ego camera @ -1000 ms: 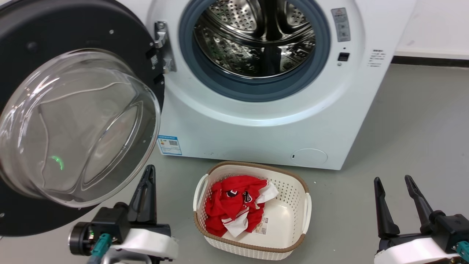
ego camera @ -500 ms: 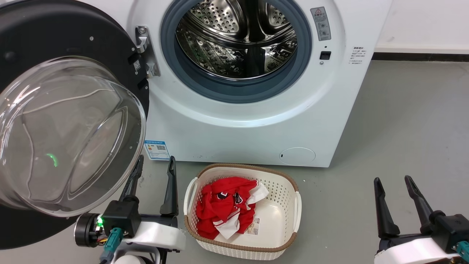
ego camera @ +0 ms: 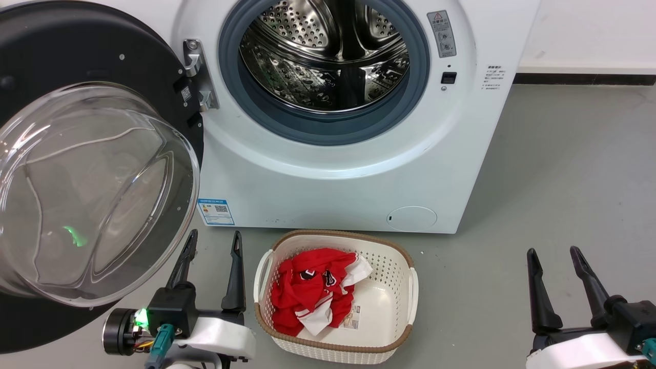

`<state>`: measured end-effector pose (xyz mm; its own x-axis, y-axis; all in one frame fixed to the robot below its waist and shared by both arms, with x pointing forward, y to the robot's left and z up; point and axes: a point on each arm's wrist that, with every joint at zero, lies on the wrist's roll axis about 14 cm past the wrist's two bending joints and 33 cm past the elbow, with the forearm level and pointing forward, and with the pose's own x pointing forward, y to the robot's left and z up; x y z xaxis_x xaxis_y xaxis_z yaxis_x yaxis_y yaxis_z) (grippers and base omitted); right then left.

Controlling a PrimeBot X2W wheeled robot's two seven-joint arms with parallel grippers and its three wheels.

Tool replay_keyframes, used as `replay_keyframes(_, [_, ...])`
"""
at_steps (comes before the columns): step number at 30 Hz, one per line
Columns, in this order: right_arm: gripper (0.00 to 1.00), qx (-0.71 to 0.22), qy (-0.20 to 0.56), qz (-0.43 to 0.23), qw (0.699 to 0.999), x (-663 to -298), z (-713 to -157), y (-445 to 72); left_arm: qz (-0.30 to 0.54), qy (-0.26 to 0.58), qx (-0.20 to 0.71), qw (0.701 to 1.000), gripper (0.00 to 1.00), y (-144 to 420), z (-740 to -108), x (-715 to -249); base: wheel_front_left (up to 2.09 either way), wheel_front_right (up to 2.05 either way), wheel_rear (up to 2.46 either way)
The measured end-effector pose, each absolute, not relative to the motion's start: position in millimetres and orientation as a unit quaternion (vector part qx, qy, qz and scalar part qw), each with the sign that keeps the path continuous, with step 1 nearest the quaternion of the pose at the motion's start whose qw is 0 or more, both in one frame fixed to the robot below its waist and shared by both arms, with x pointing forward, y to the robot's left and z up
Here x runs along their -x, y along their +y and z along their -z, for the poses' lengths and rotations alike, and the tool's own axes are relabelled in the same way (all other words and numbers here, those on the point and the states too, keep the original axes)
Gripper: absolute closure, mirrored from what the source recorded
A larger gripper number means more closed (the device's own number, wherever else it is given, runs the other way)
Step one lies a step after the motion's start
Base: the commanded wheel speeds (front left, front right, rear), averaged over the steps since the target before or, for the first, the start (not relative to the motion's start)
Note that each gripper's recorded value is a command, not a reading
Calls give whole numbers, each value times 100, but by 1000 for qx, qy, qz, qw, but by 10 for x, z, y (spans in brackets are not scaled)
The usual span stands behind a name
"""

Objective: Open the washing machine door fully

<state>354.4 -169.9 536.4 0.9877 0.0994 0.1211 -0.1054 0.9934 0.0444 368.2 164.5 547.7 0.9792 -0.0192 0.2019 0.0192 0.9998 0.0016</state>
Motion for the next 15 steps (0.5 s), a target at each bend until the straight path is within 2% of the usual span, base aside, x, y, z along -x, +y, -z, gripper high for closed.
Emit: replay_keyframes(15, [0, -26, -59, -51, 997, -3534, -5359, -1700, 11, -99, -4, 995, 0, 1642, -5456, -3690, 0, 0, 0])
